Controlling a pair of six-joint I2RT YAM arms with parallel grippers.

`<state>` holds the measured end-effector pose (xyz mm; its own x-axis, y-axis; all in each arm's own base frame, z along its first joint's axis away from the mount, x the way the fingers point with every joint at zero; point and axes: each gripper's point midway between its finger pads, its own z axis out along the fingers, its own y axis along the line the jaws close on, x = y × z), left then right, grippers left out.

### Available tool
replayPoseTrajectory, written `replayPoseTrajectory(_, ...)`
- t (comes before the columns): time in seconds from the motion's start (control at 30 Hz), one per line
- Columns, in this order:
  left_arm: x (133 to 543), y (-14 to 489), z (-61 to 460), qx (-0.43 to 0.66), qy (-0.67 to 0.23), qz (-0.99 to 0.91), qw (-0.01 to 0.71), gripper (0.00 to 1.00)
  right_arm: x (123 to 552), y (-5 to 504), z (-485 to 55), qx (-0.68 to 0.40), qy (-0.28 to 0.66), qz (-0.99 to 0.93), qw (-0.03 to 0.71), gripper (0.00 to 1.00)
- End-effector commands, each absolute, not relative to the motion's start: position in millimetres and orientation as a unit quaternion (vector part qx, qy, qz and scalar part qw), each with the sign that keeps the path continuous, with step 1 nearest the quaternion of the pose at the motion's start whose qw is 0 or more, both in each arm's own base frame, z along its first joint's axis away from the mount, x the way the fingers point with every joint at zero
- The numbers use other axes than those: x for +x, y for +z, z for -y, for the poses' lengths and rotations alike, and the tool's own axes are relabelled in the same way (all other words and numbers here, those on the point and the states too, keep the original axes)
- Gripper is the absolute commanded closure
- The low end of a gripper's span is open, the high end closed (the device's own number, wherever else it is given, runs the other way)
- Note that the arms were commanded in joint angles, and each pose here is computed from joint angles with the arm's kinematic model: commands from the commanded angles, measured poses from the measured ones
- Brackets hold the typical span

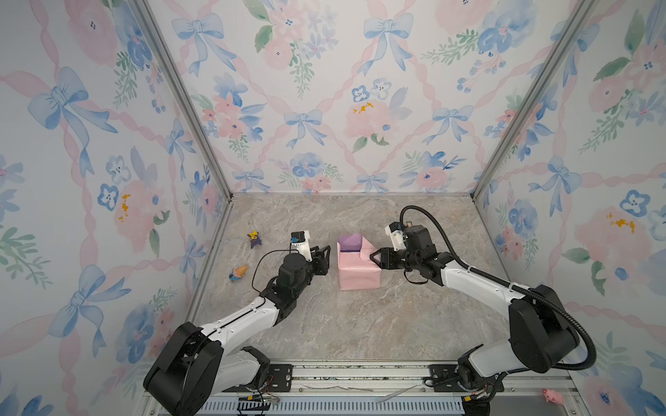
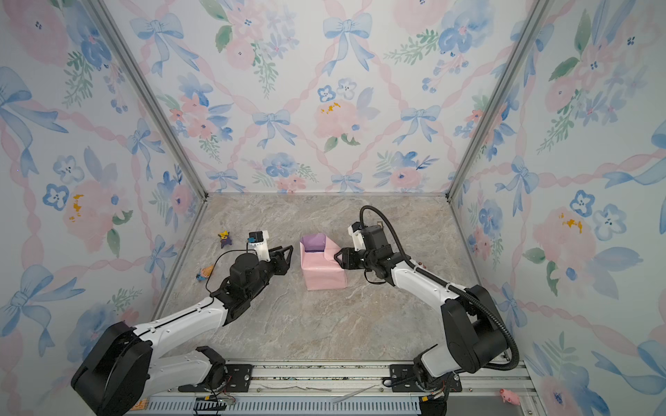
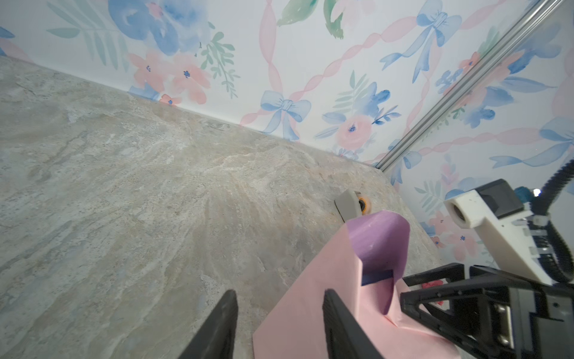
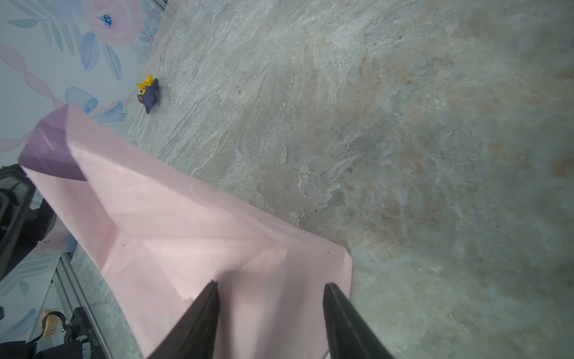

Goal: Wrap a gift box in wrapping paper
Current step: Fold the seventh fold of the wrapping paper on the gift box.

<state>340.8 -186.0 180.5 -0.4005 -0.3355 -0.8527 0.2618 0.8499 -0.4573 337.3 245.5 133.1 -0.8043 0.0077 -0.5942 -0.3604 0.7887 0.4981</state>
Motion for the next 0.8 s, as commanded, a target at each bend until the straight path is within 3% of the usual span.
replayPoseTrajectory(0.0,348,174,197,-0.010,-0.282,-0.803,0.525,0.53,313,96,-233,-0.104,0.267,-0.929,0.233,0.44)
replayPoseTrajectory(0.47,352,167,241,0.093,-0.326,-0.805,0.487,0.56,311,93,-236,-0.111,0.274,-0.928,0.226,0.44)
replayPoseTrajectory(0.77,354,140,251,0.131,-0.336,-0.818,0.449,0.63,312,100,-237,-0.134,0.279,-0.925,0.219,0.43)
